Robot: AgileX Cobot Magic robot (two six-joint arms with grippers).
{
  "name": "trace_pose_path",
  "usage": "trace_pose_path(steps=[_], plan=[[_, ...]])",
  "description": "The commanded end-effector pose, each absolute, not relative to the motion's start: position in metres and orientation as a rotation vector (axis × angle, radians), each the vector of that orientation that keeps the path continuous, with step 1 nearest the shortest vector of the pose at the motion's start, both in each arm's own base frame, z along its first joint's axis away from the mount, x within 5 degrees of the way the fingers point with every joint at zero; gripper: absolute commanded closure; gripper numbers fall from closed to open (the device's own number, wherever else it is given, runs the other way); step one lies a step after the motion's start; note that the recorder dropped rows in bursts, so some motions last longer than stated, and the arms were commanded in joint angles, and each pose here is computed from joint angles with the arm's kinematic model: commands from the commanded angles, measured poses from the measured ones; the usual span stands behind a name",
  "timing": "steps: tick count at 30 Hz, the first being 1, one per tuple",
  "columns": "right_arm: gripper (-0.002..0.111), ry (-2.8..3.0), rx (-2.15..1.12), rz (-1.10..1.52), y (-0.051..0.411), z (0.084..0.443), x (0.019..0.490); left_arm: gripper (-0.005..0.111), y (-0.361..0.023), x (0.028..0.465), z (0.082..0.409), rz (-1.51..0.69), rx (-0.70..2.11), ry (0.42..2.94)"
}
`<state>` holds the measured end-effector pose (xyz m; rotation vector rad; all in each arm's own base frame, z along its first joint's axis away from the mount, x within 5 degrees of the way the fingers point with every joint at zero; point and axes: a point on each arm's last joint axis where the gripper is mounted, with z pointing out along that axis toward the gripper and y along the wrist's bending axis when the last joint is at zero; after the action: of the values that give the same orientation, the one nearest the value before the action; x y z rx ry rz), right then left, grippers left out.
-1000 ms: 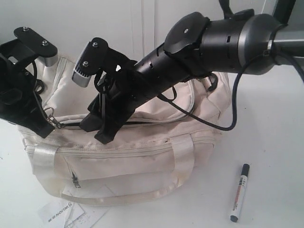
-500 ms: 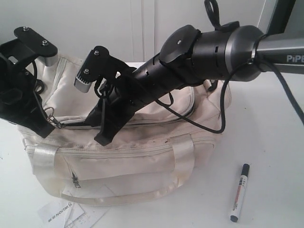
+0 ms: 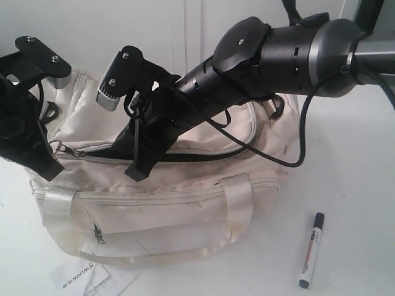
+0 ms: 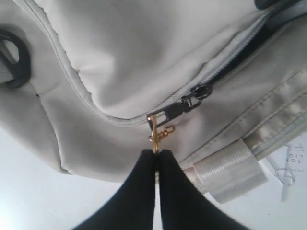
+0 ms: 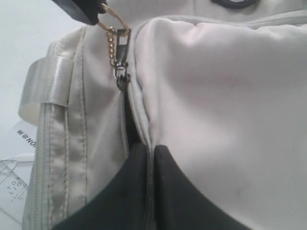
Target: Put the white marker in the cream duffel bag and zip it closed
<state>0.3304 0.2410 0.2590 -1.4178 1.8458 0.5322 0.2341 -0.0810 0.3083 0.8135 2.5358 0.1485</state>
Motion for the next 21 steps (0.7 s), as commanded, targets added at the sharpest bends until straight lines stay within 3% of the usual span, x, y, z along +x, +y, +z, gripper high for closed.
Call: trace_pose_path(steps=[1, 21], plan=[[0.108, 1.859, -1.426, 0.503, 0.238, 0.261, 0.329, 0.107, -0.073, 0.233, 0.308, 0.21, 0.776, 2.552], [0.108, 1.867, -1.424, 0.498, 0.237, 0.262, 0.329, 0.107, -0.059, 0.233, 0.307, 0.239, 0.708, 2.619]])
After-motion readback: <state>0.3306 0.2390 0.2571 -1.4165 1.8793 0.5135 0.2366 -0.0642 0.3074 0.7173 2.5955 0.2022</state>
